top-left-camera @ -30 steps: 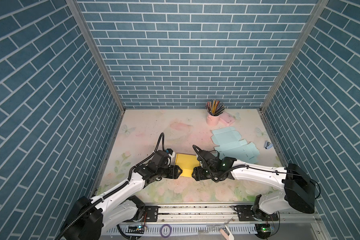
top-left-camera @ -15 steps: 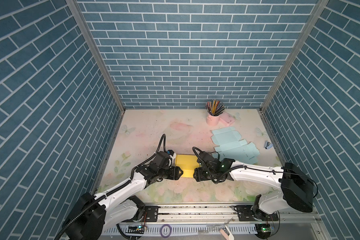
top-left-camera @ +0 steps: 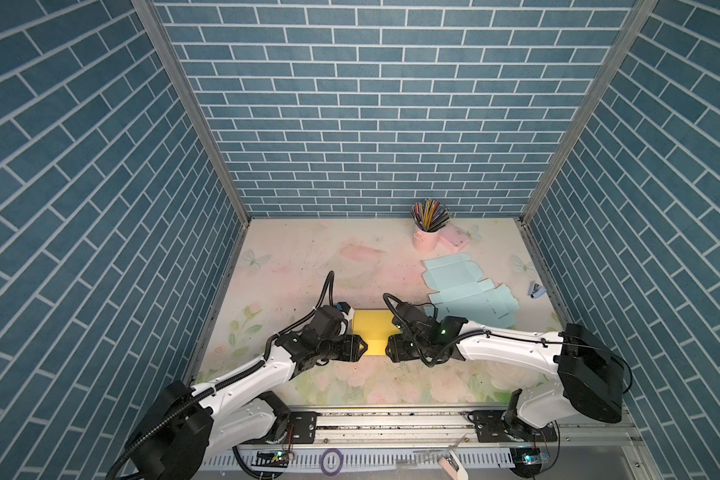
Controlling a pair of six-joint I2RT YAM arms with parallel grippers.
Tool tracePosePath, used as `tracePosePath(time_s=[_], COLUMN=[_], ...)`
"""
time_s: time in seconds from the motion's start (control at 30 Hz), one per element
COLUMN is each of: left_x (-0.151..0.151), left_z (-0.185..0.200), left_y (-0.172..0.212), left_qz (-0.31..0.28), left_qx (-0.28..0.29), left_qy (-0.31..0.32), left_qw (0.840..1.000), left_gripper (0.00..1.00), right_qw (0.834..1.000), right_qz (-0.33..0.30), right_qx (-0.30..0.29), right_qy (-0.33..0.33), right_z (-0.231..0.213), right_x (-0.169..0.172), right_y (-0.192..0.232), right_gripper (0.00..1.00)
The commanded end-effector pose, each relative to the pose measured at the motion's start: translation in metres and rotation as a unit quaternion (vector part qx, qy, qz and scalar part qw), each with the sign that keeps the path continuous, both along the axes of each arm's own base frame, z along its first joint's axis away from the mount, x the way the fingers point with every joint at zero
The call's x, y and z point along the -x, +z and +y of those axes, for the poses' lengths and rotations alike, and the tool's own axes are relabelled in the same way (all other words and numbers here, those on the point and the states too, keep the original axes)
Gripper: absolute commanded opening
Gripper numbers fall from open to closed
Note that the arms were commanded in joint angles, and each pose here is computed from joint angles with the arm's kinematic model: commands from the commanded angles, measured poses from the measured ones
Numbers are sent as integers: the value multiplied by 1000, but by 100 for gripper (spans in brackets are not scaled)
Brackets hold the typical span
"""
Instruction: Fold the paper box
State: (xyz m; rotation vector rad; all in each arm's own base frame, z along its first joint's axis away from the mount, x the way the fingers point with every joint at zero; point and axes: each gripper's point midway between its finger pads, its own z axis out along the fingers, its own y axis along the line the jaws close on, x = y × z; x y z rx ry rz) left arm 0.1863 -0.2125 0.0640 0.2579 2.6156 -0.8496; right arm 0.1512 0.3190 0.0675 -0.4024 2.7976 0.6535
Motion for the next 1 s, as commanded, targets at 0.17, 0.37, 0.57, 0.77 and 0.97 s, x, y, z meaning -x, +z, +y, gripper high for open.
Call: tracePosePath(time_s=[0.17,0.37,0.57,0.77,0.97], left_x=[3,4,3,3,3], left_z=[-15,-19,-18,-22,-20], left_y=[24,27,26,30,33], left_qz=[-18,-15,-16,-15,-18], left_qx=[57,79,83,105,108], left_qy=[-7,-4,3,5,11], left_qw=[998,997,996,994,994], left_gripper=[50,50,44,34,34], right_qw=[995,989,991,989,984], right_qz=[-1,7,7,5,13], right_qx=[-96,-146,-133,-146,-174], right_qy=[-5,-12,-21,-26,-39], right_z=[25,32,23,23,14], right_x=[2,4,2,-1,-2], right_y=[32,40,32,32,30], right_gripper=[43,38,30,15,16])
